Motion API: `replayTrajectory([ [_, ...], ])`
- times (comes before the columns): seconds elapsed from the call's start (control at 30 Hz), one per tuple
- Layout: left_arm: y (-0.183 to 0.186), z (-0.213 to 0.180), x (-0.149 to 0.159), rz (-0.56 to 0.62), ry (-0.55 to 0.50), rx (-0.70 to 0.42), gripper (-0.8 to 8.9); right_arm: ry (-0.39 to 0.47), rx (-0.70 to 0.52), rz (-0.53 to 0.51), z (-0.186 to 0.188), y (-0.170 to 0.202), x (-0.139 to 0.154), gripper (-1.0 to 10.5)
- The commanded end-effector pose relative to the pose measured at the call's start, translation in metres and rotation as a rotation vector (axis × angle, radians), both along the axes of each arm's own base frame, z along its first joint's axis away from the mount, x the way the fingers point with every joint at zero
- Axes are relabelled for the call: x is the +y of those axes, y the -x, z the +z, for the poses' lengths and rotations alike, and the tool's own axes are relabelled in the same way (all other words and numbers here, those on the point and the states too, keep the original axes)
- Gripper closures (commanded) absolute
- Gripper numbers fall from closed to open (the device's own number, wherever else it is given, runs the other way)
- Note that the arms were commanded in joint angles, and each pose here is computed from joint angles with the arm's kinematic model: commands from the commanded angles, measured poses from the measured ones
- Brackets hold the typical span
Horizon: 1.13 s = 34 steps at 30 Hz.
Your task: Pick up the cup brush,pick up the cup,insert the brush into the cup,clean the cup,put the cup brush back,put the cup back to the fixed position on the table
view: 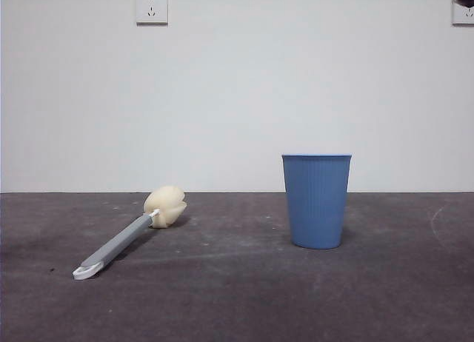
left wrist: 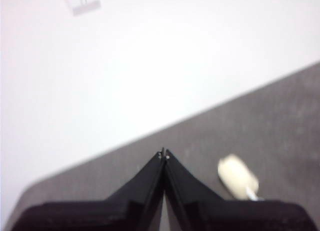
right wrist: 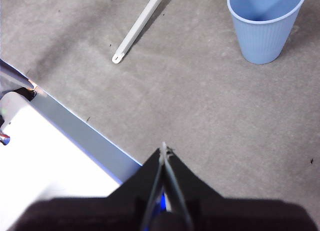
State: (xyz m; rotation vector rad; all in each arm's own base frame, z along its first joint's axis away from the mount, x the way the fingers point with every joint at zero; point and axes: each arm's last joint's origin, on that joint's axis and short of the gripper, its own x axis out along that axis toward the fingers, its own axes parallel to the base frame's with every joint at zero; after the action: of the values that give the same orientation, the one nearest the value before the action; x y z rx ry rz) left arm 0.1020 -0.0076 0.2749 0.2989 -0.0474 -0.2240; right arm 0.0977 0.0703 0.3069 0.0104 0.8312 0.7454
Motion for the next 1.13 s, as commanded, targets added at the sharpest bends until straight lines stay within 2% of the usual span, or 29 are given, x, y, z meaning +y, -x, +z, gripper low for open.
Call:
replayTrajectory([
  [0.03, -0.003, -0.036, 0.003, 0.025, 0.001, 0.067, 8.17, -0.001, -0.006, 0.000, 0.001, 0.000, 0.000, 9.5],
  [0.23, -0.001, -0.087, 0.004, 0.046, 0.060, 0.142, 8.17, -0.001, -0.006, 0.000, 0.001, 0.000, 0.000, 9.5],
  [0.47, 0.003, -0.125, 0.004, 0.057, 0.147, 0.204, 8.17, -0.001, -0.006, 0.000, 0.001, 0.000, 0.000, 9.5],
  [0.53, 0.006, -0.129, 0.004, 0.060, 0.163, 0.240, 8.17, -0.001, -0.006, 0.000, 0.001, 0.000, 0.000, 9.5],
  [0.73, 0.006, -0.127, 0.004, 0.059, 0.245, 0.229, 8.17, -0.001, -0.006, 0.000, 0.001, 0.000, 0.000, 9.5],
  [1.13, 0.006, -0.127, 0.004, 0.062, 0.243, 0.229, 8.17, -0.001, -0.006, 0.000, 0.001, 0.000, 0.000, 9.5],
])
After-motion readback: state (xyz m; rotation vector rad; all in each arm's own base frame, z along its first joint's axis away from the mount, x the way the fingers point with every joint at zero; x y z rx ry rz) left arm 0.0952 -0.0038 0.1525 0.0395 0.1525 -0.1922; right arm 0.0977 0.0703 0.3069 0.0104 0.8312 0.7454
